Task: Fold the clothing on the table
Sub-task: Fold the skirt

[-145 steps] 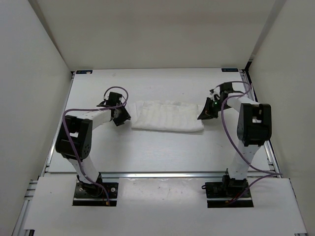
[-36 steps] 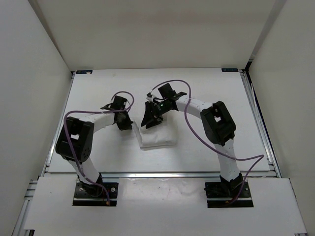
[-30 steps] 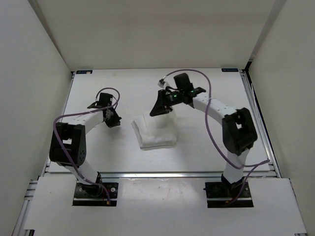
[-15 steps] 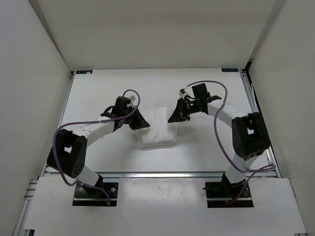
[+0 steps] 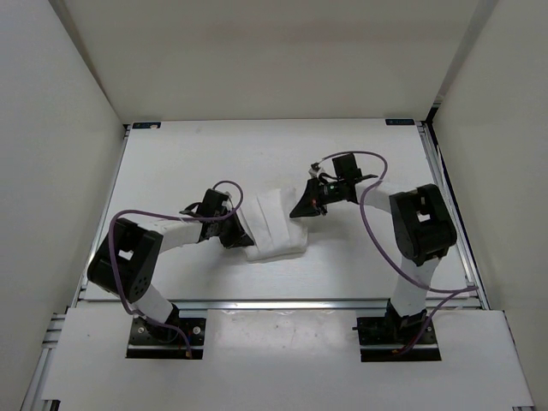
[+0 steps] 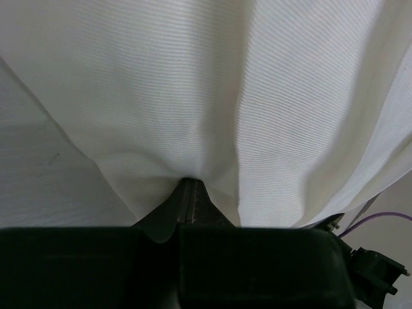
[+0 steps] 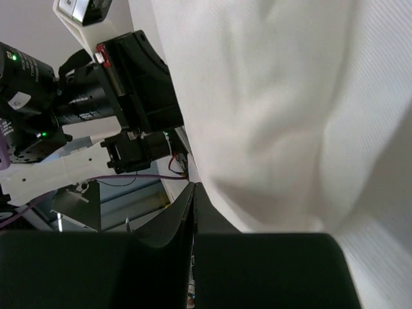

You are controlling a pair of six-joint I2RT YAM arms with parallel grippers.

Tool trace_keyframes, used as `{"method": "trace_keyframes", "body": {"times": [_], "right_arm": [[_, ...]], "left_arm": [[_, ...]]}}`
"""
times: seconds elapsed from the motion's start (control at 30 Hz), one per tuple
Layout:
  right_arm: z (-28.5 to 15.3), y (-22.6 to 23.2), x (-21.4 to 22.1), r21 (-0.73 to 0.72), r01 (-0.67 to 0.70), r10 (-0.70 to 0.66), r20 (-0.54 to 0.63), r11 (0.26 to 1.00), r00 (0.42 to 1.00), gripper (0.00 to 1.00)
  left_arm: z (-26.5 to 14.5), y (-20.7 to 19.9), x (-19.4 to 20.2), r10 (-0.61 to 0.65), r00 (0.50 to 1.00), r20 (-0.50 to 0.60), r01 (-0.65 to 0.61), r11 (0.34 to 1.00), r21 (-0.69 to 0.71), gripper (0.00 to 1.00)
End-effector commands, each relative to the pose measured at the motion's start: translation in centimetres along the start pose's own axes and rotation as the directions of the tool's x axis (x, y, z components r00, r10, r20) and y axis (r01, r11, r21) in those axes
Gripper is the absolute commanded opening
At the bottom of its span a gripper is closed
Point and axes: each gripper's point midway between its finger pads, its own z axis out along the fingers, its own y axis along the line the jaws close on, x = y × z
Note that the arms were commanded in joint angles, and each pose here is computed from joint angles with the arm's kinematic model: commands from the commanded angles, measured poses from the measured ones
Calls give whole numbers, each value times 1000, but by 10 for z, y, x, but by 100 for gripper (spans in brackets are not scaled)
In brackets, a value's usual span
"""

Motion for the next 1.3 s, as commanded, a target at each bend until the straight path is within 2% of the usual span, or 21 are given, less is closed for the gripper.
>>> {"method": "trace_keyframes", "body": {"times": [0.0,0.07,0.2,0.37,0.43,0.5,0.63,0.7,0.73,0.77,0.87,0.93,0.97,1.0,1.13,1.2,1.27], "right_arm": [[12,25,-12,-105,58,-62,-29,993,998,0],[22,19,-12,-100,54,-59,-53,994,997,0],[45,-24,-13,28,-21,24,-87,999,996,0],[45,-63,-13,142,-80,91,-68,987,994,0],[36,-57,-19,139,-57,63,-40,989,997,0],[16,-22,-37,95,32,-35,29,995,999,0],[-32,58,-55,-9,225,-220,177,974,959,1],[-54,80,-50,-47,238,-222,228,970,948,2],[-72,93,-53,-53,283,-258,281,958,924,3],[-79,89,-48,-56,253,-226,296,966,928,5],[-120,80,-38,-16,225,-200,399,974,895,20],[-131,50,-24,58,145,-156,423,988,893,30],[-144,47,-22,82,140,-162,453,987,877,41],[-147,27,-16,137,83,-137,456,987,879,46],[-157,-21,11,297,-53,-90,447,953,890,48],[-167,-42,13,343,-123,-56,468,931,882,49],[-169,-56,20,355,-163,-23,465,921,885,49]], "left_arm": [[3,46,6,2,1000,16,1,987,-159,0],[1,49,4,-2,1000,26,7,985,-170,0],[-2,48,1,18,999,43,-10,983,-181,0],[-20,40,-17,52,994,98,-34,984,-173,0],[-31,30,-29,71,989,131,-50,986,-158,0],[-44,21,-44,81,984,161,-60,989,-136,1],[-82,-17,-79,83,966,247,-86,996,3,19],[-98,-29,-90,97,955,280,-108,994,25,26],[-105,-29,-92,108,950,294,-118,993,18,29],[-110,-31,-96,122,943,310,-132,991,11,32],[-118,-24,-89,171,934,313,-171,985,-29,44],[-118,-9,-81,175,937,302,-163,985,-62,51],[-120,-6,-79,182,935,306,-167,983,-72,58],[-122,2,-74,186,936,297,-165,982,-96,65],[-128,34,-68,210,931,299,-154,967,-202,70],[-131,51,-68,216,931,293,-140,955,-261,72],[-130,56,-65,210,936,281,-137,956,-258,74]]}}
